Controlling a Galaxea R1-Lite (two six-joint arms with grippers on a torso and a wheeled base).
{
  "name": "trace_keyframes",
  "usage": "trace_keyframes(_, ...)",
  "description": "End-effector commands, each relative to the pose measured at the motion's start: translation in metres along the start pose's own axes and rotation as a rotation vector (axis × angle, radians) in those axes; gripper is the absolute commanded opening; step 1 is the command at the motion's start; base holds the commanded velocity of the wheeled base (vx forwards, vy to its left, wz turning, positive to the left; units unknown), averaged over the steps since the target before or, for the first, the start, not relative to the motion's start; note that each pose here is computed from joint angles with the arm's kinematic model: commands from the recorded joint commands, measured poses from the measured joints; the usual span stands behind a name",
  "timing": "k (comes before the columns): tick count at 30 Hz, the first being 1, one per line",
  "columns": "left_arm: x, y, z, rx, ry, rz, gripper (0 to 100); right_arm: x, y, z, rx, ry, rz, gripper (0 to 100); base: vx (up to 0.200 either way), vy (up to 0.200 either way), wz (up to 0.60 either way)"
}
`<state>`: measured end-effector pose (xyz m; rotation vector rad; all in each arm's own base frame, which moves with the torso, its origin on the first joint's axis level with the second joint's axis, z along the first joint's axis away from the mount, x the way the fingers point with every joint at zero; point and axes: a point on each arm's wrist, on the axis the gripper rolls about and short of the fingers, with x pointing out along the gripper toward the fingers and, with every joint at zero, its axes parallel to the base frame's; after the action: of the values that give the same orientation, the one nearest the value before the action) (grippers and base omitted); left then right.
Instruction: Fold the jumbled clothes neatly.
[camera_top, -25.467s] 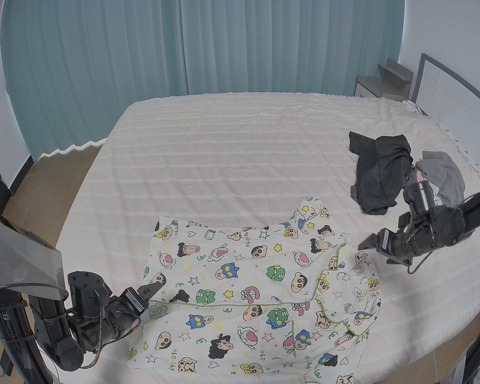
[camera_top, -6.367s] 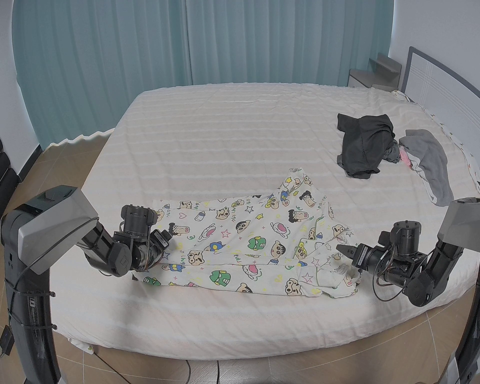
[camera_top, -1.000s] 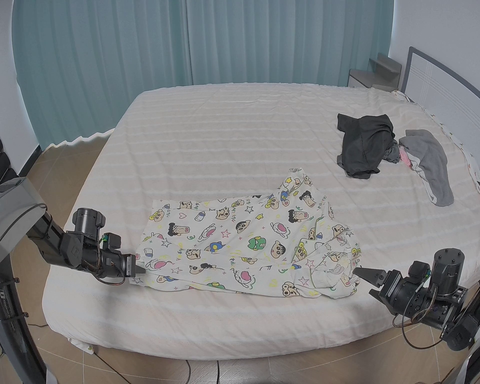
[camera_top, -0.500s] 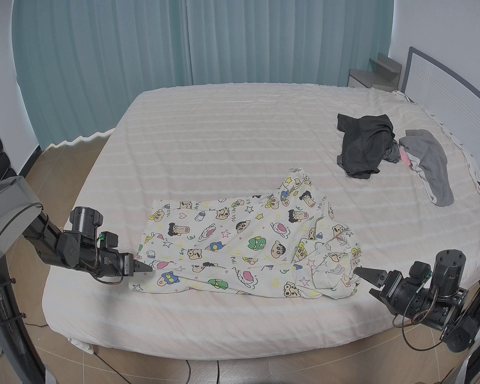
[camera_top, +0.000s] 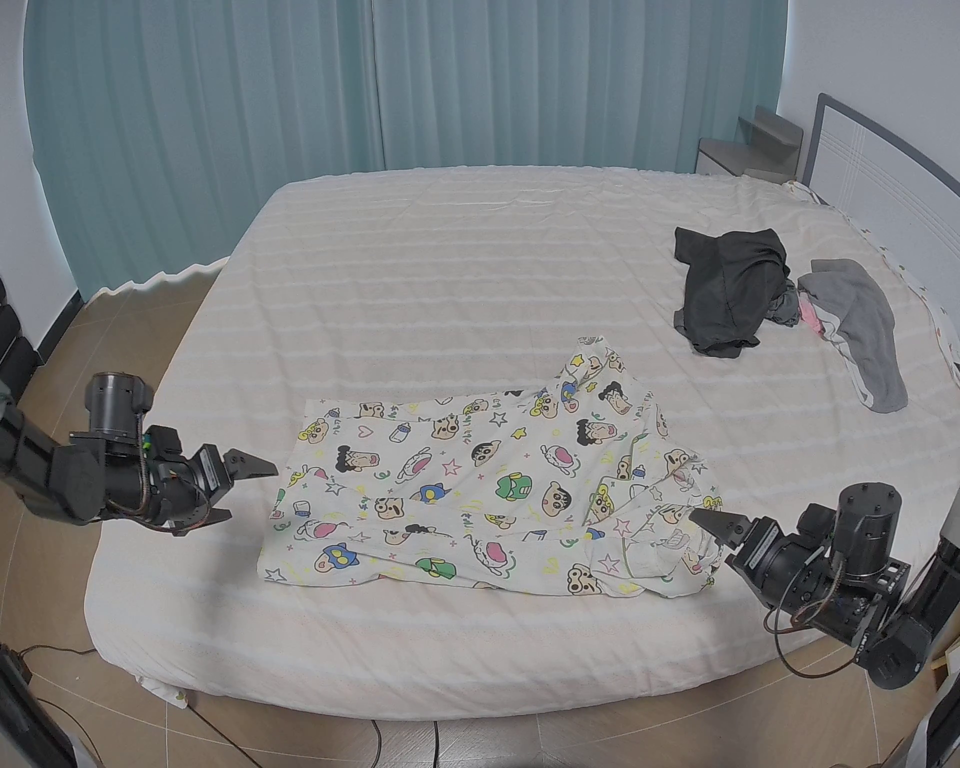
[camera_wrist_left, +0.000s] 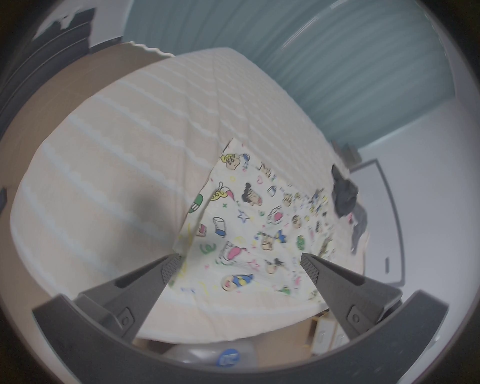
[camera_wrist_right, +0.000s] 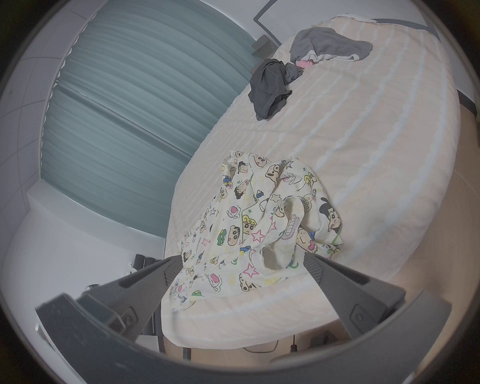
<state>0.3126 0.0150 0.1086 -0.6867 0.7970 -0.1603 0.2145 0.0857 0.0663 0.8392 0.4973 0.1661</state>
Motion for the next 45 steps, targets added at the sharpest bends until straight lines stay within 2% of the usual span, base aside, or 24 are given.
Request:
trace_keyframes(1,-0.082,-0.034,-0.037,-0.138,-0.104,-0.096,100,0.045,-0.004,-0.030,-0.041,0.046,-0.083,100,0.000,0.000,0.00)
trace_keyframes(3,-0.094,-0.037,-0.048,-0.194,-0.127,-0.099,100,0.051,-0.006,-0.032,-0.043,0.053,-0.093,100,0.000,0.000,0.00)
trace_keyframes(8,-0.099,-0.037,-0.066,-0.333,-0.109,-0.098,100,0.061,-0.012,-0.035,-0.039,0.078,-0.139,100,0.000,0.000,0.00)
trace_keyframes(10,-0.098,-0.035,-0.070,-0.353,-0.094,-0.095,100,0.062,-0.012,-0.035,-0.036,0.080,-0.145,100,0.000,0.000,0.00)
trace_keyframes(12,-0.095,-0.028,-0.079,-0.380,-0.061,-0.080,100,0.065,-0.015,-0.036,0.001,0.081,-0.158,100,0.000,0.000,0.00)
trace_keyframes(17,-0.093,-0.023,-0.091,-0.379,-0.046,-0.117,100,0.085,-0.017,-0.029,0.111,0.041,-0.152,100,0.000,0.000,0.00)
trace_keyframes(27,-0.093,-0.018,-0.098,-0.372,-0.053,-0.126,100,0.094,-0.014,-0.014,0.214,-0.013,-0.120,100,0.000,0.000,0.00)
trace_keyframes(35,-0.092,-0.017,-0.099,-0.375,-0.048,-0.121,100,0.096,-0.011,-0.010,0.254,-0.011,-0.094,100,0.000,0.000,0.00)
trace_keyframes(45,-0.092,-0.017,-0.100,-0.376,-0.044,-0.121,100,0.091,-0.001,-0.009,0.259,0.000,-0.054,100,0.000,0.000,0.00)
